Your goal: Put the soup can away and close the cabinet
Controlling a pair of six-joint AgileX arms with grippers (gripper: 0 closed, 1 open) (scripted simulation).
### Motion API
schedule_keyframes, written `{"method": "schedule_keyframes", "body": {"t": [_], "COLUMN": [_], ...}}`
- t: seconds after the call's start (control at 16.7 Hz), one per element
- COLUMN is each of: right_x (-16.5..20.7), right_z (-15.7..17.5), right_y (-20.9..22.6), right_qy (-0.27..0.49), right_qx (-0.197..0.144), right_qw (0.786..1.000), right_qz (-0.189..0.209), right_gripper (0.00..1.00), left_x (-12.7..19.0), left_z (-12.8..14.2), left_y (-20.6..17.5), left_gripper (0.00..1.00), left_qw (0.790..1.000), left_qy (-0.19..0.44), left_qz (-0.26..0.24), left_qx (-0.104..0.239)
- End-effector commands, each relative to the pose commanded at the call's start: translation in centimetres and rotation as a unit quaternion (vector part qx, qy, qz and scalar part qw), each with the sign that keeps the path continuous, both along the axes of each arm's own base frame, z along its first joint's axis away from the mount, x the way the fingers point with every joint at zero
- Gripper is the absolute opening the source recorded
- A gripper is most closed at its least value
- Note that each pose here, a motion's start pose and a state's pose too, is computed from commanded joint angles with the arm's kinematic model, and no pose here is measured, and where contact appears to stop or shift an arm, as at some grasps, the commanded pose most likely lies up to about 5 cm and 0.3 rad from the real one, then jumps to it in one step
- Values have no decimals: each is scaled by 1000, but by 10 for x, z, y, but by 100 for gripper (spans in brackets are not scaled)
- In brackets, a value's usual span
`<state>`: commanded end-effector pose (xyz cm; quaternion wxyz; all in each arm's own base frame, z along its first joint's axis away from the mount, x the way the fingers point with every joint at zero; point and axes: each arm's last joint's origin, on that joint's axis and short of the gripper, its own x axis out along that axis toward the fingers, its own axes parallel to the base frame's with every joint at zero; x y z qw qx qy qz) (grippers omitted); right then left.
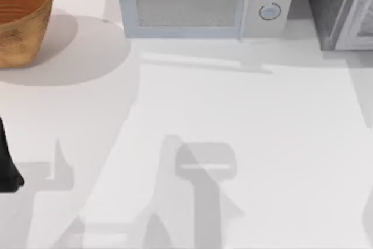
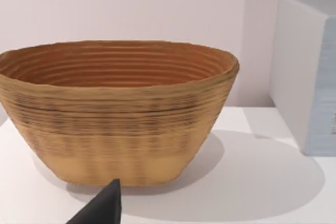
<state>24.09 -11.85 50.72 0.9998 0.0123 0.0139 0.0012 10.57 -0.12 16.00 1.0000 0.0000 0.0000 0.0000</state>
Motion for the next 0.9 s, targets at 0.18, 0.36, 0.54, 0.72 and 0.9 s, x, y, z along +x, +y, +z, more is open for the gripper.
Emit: {"method": "schedule_keyframes", "body": {"t": [0.18, 0.36, 0.54, 0.72, 0.9], "right_x": [22, 24, 10, -7, -14], "right_z": [0, 1, 2, 2, 2], "right_y": [61, 125, 176, 206, 217], "right_qy": [2, 0, -5, -9, -11], "right_qx": [-4, -8, -11, -12, -12], "right_qw": [1000, 1000, 1000, 1000, 1000], "right_qz": [0, 0, 0, 0, 0], "right_gripper": [100, 100, 100, 100, 100], "left_x": [0, 0, 0, 0, 0], "left_z": [0, 0, 0, 0, 0], "left_y": [0, 0, 0, 0, 0], "left_gripper": [100, 100, 100, 100, 100], "left_qw": [1000, 1000, 1000, 1000, 1000], "left_qy": [0, 0, 0, 0, 0], "left_qz": [0, 0, 0, 0, 0], "left_qx": [0, 0, 0, 0, 0]}}
